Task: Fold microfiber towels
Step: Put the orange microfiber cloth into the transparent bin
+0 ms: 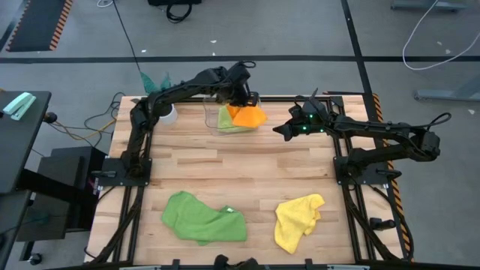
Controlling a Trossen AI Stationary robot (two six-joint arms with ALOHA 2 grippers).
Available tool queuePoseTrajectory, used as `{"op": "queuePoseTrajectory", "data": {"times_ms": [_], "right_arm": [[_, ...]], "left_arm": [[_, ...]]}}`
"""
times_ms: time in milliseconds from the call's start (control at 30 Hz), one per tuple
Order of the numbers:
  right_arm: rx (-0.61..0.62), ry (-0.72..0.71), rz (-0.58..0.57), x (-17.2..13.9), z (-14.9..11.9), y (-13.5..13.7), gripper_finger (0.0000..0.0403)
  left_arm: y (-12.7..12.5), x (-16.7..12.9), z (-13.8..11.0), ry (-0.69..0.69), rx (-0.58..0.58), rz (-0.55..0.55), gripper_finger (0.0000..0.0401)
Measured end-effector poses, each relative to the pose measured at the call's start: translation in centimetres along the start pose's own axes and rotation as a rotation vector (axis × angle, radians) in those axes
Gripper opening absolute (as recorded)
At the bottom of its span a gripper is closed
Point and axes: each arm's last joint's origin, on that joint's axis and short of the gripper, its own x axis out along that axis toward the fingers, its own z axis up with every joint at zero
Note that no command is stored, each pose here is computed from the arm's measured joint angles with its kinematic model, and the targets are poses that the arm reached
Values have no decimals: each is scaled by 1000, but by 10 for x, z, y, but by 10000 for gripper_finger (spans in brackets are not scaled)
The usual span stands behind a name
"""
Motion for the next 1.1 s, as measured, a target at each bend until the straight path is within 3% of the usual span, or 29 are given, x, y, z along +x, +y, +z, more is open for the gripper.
{"op": "queuePoseTrajectory", "data": {"times_ms": [467, 833, 1100], "right_arm": [[-17, 14, -11, 0, -1, -1, 4], [-16, 36, -27, 0, -4, -3, 4], [-10, 37, -28, 0, -4, -3, 5]], "left_arm": [[50, 1, 17, 50, -112, 207, 8], [83, 28, 4, 131, -166, 285, 9], [87, 31, 3, 136, -133, 283, 65]]}}
